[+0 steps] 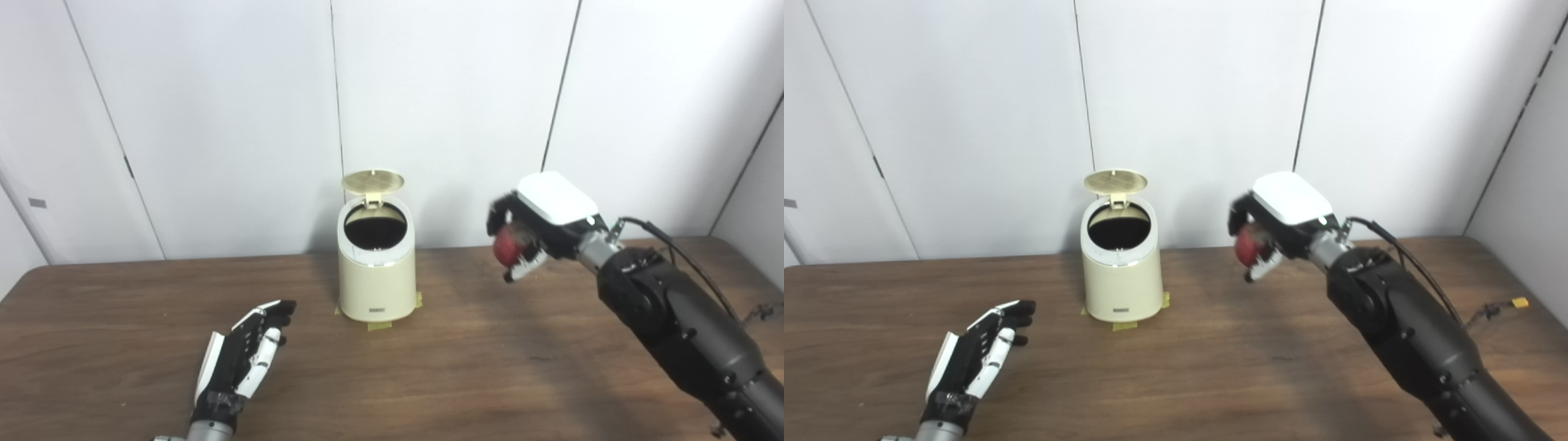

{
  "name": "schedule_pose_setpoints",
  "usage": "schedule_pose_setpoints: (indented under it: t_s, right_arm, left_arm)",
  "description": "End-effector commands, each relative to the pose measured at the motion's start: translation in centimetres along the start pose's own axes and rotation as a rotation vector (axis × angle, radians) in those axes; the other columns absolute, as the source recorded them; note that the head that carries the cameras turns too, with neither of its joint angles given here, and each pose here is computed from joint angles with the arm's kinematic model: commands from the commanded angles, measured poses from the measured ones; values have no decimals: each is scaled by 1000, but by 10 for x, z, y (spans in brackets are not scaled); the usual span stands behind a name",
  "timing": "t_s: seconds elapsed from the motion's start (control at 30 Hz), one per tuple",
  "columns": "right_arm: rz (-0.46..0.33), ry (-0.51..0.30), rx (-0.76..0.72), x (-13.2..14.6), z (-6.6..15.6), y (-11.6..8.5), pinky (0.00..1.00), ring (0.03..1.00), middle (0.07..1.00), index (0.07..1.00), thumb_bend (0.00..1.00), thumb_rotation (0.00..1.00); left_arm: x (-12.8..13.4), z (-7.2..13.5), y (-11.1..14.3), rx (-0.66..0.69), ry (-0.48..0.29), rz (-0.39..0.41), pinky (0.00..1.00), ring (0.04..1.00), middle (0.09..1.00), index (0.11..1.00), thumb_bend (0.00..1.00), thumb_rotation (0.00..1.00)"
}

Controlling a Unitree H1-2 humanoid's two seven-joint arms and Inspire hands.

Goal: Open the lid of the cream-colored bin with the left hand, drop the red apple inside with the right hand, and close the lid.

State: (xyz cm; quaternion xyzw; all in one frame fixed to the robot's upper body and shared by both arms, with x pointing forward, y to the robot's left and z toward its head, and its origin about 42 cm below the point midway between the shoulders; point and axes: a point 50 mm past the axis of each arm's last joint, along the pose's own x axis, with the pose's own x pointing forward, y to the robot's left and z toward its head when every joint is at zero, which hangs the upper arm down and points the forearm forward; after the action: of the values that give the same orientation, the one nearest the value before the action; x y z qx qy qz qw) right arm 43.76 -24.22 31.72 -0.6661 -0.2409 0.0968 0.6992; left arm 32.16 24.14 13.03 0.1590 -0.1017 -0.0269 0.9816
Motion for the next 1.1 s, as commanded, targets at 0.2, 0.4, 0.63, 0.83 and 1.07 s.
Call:
schedule_pose_setpoints:
  t_s: [0.2, 0.4, 0.63, 0.83, 1.07]
  right_arm:
    - [-154, -162, -17, 22, 50, -42, 392, 430, 555, 458, 512, 0]
    - [-197, -224, 19, 40, 78, -42, 506, 446, 541, 450, 515, 0]
    - [-265, -289, 87, 62, 99, -30, 358, 433, 553, 459, 512, 0]
    - [-297, -335, 43, 85, 107, -16, 330, 426, 565, 464, 510, 0]
    - [-296, -370, 14, 109, 101, 2, 333, 434, 572, 453, 509, 0]
  left_arm:
    - [7, 6, -2, 2, -45, 19, 679, 770, 779, 749, 200, 681]
    - [7, 5, -2, 3, -43, 16, 677, 776, 783, 752, 221, 690]
    - [7, 6, -4, 7, -54, 12, 667, 770, 778, 748, 219, 693]
    - [6, 7, -6, 3, -48, 14, 673, 778, 784, 752, 224, 681]
    - [6, 9, -9, -7, -64, 11, 678, 777, 783, 751, 206, 643]
